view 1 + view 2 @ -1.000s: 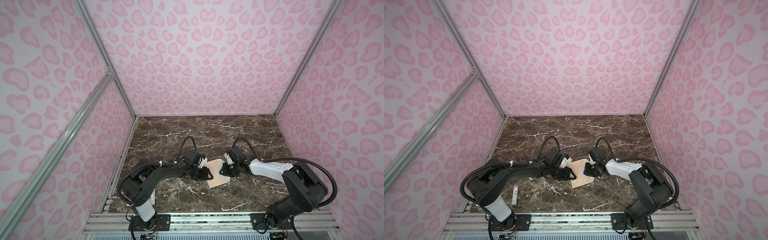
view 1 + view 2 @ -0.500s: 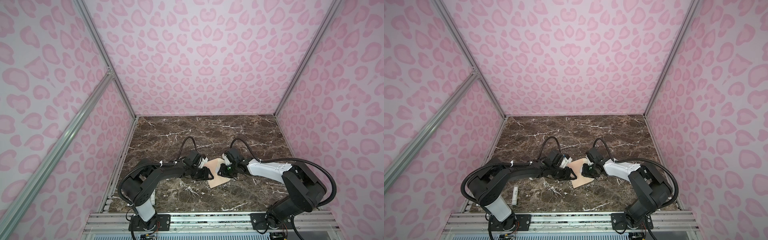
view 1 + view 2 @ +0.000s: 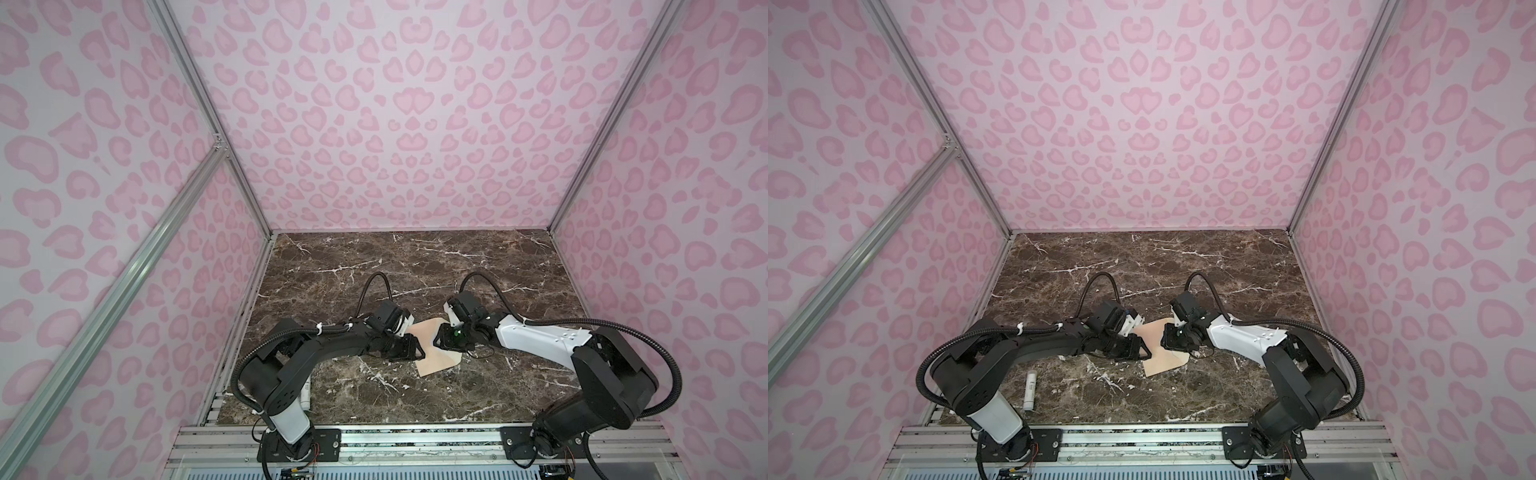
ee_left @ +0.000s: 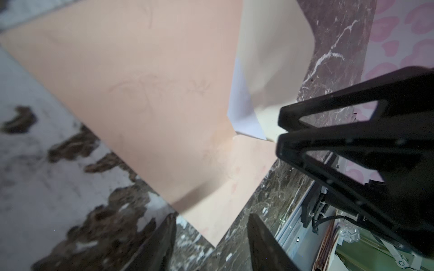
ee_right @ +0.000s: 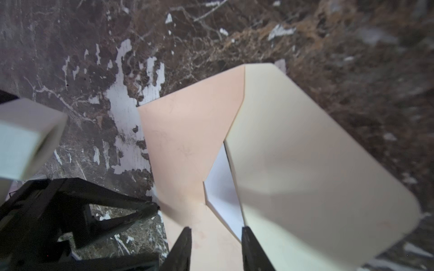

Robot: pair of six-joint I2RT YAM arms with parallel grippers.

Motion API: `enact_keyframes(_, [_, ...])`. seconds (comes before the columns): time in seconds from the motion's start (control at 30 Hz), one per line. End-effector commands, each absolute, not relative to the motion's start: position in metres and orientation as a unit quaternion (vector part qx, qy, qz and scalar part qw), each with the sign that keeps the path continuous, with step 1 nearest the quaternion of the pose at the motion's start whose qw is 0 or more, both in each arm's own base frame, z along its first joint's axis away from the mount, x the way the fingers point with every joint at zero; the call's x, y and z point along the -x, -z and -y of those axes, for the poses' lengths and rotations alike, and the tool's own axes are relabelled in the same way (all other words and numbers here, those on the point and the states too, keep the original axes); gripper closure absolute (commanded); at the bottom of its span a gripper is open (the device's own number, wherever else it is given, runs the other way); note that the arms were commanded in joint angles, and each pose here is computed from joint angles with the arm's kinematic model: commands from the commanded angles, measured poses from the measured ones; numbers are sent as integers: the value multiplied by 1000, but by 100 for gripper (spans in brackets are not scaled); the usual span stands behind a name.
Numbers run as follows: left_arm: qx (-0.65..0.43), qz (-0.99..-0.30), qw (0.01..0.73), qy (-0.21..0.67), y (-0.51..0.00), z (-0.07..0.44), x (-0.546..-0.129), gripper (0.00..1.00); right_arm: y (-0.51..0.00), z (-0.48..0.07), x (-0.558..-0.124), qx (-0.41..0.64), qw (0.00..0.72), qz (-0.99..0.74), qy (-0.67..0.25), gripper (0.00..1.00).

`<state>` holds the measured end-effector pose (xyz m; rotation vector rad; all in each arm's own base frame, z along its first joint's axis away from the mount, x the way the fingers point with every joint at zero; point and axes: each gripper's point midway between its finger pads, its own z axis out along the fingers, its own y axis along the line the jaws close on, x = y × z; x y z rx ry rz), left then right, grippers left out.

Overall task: Place the letter into the envelope and seal it
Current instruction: 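Release the envelope and move the left gripper toward the white glue stick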

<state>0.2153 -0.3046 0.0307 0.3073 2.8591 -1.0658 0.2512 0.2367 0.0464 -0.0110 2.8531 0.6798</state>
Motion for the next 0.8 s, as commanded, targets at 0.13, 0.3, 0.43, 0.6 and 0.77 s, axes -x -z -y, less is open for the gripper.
enact_keyframes(0.13, [-106, -941, 47, 317, -40, 294, -216, 43, -66, -223, -255, 10, 129, -971, -203, 57])
enact_keyframes(0.3, [-110, -942, 93, 304, -78, 285, -225, 40, -87, -216, -257, 10, 155, -968, -199, 58])
enact_keyframes(0.43, [-90, -958, 136, 234, -108, 249, -227, 38, -105, -217, -255, 26, 187, -961, -203, 59])
enact_keyframes(0.6, [-28, -981, 159, 104, -126, 177, -212, 38, -114, -226, -250, 56, 215, -953, -207, 58])
enact_keyframes(0.77, [41, -989, 142, 3, -131, 115, -180, 38, -111, -240, -241, 77, 216, -949, -217, 58])
